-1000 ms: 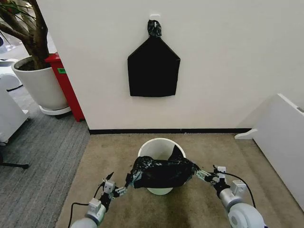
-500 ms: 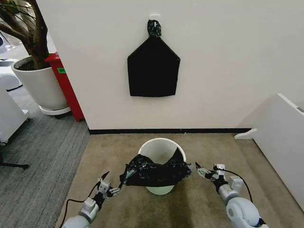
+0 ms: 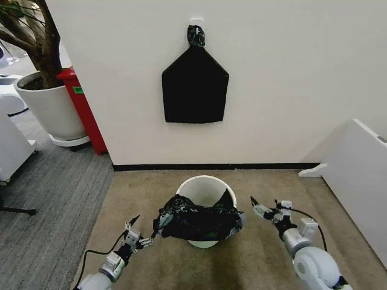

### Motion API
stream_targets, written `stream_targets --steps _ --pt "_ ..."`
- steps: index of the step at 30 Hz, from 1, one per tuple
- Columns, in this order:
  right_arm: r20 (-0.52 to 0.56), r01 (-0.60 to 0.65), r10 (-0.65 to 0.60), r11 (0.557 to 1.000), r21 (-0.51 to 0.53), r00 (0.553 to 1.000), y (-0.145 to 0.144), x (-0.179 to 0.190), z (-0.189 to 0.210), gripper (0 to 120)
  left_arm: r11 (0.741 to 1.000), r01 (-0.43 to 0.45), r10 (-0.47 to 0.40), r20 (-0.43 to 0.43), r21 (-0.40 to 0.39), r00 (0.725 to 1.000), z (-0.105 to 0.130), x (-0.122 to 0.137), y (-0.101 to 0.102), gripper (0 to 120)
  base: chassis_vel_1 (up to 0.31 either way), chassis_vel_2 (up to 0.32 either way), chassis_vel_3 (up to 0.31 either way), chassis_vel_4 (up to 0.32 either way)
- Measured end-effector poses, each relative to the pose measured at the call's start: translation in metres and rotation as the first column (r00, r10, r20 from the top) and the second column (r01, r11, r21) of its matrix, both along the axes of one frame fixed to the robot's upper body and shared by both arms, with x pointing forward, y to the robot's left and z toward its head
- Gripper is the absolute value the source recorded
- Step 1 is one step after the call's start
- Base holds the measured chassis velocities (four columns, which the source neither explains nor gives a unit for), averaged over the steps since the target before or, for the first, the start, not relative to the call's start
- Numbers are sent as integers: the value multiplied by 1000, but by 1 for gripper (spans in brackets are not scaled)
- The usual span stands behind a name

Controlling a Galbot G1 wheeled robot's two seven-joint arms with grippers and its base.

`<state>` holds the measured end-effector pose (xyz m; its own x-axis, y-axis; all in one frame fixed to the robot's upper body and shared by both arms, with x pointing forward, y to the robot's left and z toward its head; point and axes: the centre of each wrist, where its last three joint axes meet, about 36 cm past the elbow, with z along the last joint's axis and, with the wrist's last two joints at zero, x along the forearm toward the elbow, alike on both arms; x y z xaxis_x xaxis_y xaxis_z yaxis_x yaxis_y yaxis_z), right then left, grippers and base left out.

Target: Place the garbage bag over the trash bin.

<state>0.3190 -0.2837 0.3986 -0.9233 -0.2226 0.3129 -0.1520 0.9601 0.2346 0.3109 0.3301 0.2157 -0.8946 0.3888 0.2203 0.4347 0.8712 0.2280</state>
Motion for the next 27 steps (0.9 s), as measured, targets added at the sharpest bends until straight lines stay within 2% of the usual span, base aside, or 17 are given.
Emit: stream_targets --steps 2,6,11,19,27 --pt "-23 -61 60 998 -31 998 13 -8 12 100 1000 -1 1 3 -7 1000 2 3 -1 100 0 0 0 0" --pt "-144 -193 174 973 -130 974 37 -11 36 100 1000 2 -2 11 -18 1000 9 9 -4 100 0 0 0 0" --pt "-202 -235 199 956 -174 959 39 -6 42 100 1000 0 0 8 -20 1000 10 11 -5 100 0 0 0 0" --pt "-244 -227 181 957 -180 953 34 -1 30 100 999 -2 2 2 -33 1000 8 12 -12 100 0 0 0 0" --pt "-231 -177 131 965 -196 964 24 12 13 100 999 7 -7 -7 -32 1000 7 9 -19 100 0 0 0 0"
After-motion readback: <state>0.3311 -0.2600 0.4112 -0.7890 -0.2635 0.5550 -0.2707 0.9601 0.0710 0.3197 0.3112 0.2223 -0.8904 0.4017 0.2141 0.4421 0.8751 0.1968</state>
